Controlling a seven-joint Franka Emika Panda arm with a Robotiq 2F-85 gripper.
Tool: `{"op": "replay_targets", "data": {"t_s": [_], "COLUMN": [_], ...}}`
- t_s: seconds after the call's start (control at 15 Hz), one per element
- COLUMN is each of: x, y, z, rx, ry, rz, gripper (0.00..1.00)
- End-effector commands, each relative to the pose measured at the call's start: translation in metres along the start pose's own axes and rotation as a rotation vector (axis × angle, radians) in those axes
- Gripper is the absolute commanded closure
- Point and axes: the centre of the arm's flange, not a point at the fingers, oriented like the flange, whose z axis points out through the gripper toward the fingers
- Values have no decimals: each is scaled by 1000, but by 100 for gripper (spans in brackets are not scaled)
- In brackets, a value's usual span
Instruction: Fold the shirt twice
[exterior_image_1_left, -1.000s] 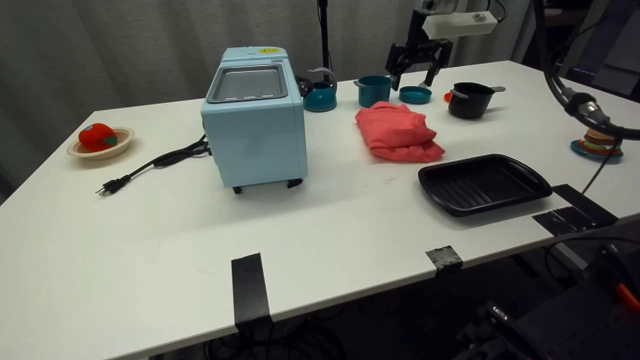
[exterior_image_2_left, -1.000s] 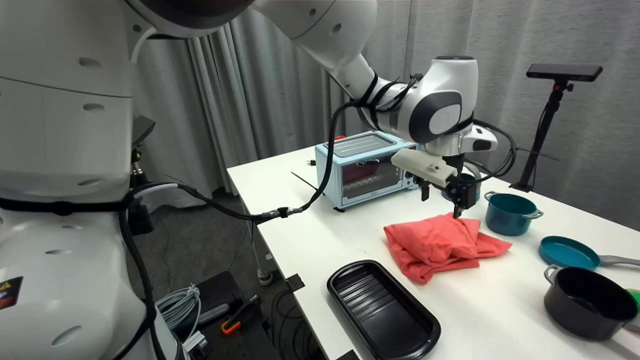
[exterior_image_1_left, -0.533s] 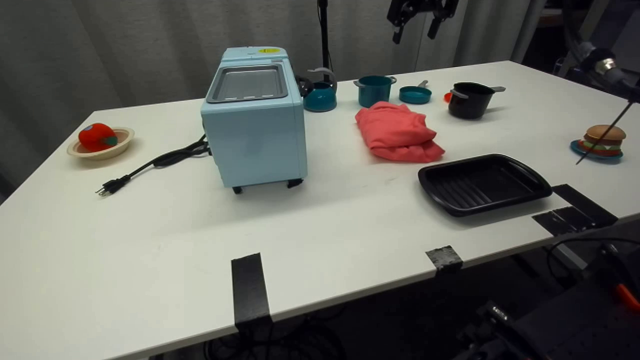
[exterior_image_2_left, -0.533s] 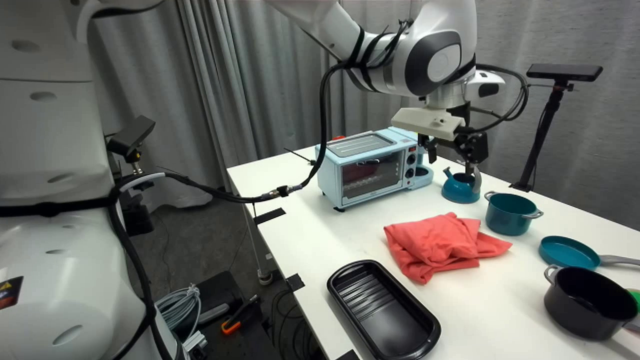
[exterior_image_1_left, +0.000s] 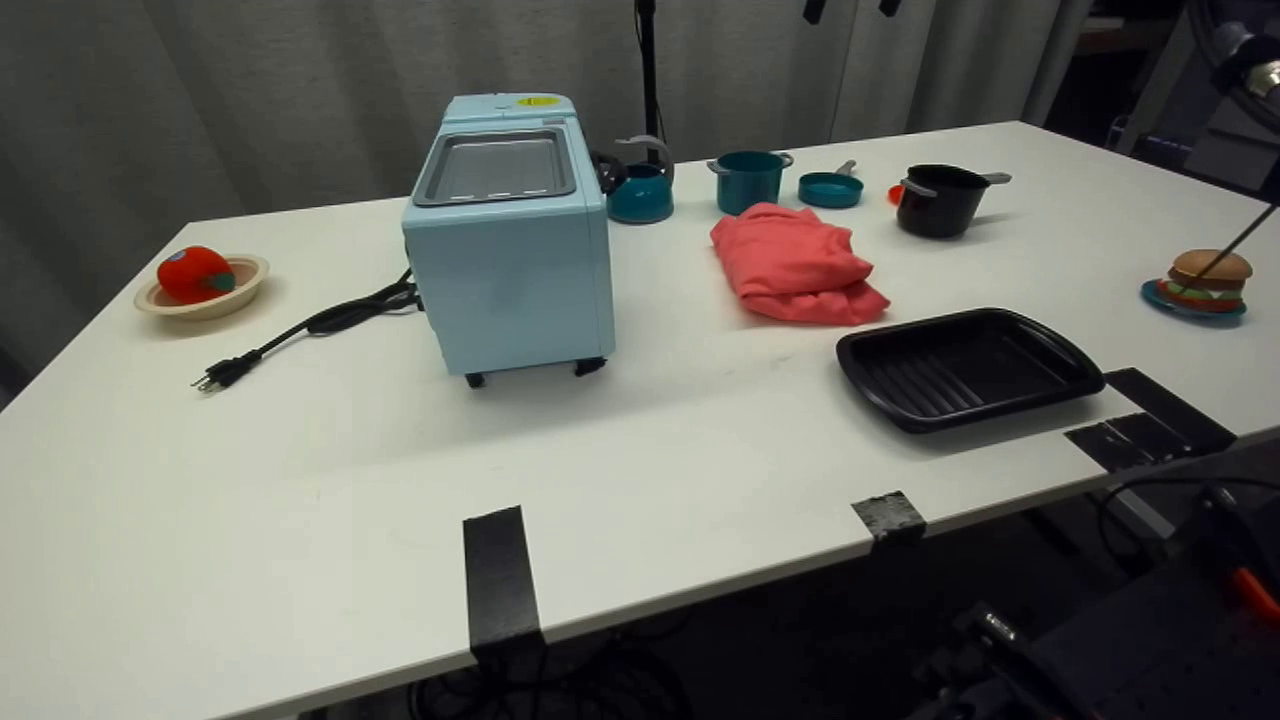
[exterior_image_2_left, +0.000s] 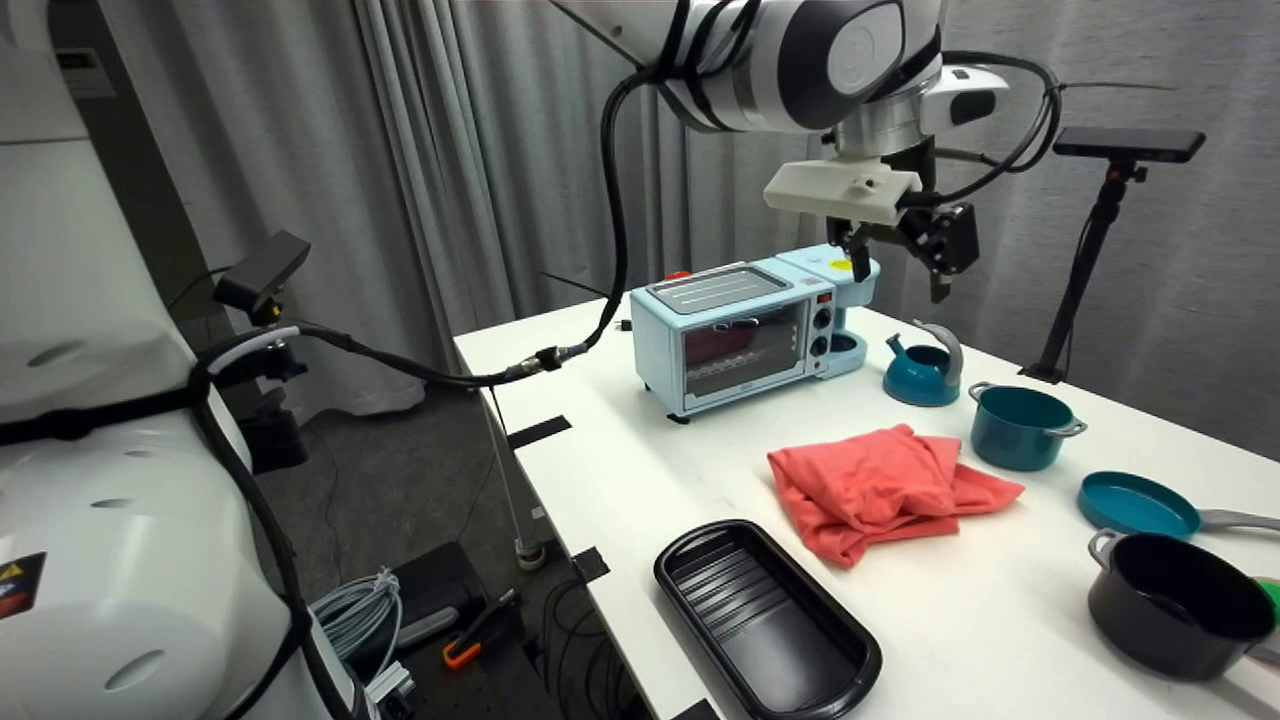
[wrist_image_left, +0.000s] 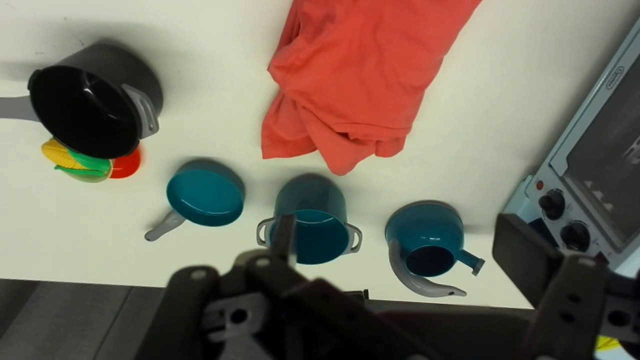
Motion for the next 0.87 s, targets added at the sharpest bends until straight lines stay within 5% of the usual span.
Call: {"op": "replay_targets", "data": {"t_s": [0.0,0.07,0.8], "x": [-33,-9,-22], "y": [5,2,2], "z": [-27,-8,-14], "rx": [-5,0,2], "ry": [-5,1,-3], "rz": [-7,3,5], "gripper": [0,0,0]}}
